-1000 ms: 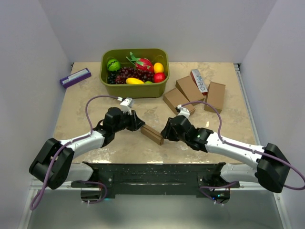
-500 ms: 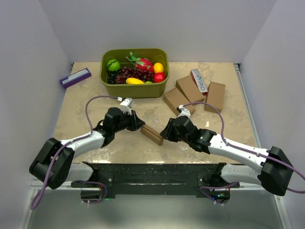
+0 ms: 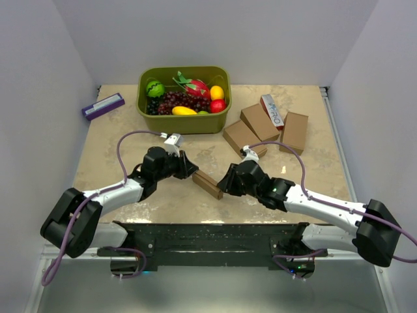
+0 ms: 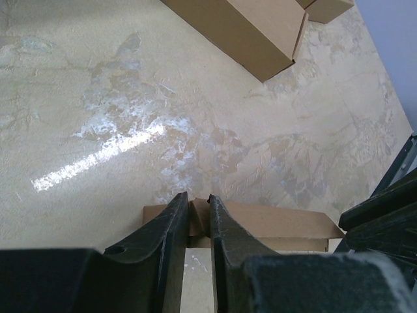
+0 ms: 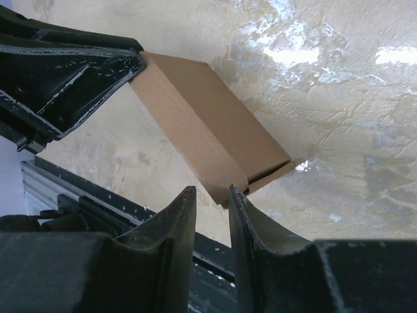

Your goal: Fold the paper box

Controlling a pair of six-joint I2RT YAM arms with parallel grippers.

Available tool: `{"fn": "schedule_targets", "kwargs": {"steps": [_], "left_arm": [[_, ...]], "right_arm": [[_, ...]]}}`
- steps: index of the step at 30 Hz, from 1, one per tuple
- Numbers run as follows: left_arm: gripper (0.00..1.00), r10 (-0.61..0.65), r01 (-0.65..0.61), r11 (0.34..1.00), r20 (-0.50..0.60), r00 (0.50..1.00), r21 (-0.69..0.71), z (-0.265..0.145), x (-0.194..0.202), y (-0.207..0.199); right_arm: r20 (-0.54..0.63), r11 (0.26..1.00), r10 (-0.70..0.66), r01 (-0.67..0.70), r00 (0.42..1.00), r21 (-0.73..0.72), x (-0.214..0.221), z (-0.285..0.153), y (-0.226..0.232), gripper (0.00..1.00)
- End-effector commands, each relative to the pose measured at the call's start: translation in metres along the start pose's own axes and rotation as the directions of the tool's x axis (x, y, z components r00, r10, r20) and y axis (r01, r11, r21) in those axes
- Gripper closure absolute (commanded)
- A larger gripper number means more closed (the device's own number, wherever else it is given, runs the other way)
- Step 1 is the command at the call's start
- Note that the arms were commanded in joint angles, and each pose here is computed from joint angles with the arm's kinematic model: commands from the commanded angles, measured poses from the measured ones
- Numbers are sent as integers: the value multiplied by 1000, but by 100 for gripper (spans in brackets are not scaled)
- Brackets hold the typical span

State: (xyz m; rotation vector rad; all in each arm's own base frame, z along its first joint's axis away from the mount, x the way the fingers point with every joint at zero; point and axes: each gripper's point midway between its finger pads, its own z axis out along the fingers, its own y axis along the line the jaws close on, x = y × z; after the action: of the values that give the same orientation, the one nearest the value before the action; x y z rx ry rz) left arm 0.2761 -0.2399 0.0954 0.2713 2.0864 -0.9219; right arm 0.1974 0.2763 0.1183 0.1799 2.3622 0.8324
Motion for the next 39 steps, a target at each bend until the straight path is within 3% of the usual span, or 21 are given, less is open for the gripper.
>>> {"fn": "schedule_targets", "kwargs": {"steps": [1,26,32,37,39], "left_arm": [[77,-48,32,995,-168,985,-95,-7,54,25],[79,-47,31,995,-169,985,-95,-7,55,26],[79,-34,25,998,-150,988,-64,-11,60,24],[79,-30,24,999,-121,992,-45,-12,64,23],[80,-26,22,999,-113,993,-42,-13,66,24]], "right_arm": [[-1,999,14,-14,1000,-34,2,1,9,69],[9,995,-84,83,996,62,10,2,1,77],[61,976,-184,174,981,132,-9,-14,2,62],[132,920,-357,323,925,221,-18,-30,23,35],[106,883,-429,391,897,258,-9,-25,26,33]]}}
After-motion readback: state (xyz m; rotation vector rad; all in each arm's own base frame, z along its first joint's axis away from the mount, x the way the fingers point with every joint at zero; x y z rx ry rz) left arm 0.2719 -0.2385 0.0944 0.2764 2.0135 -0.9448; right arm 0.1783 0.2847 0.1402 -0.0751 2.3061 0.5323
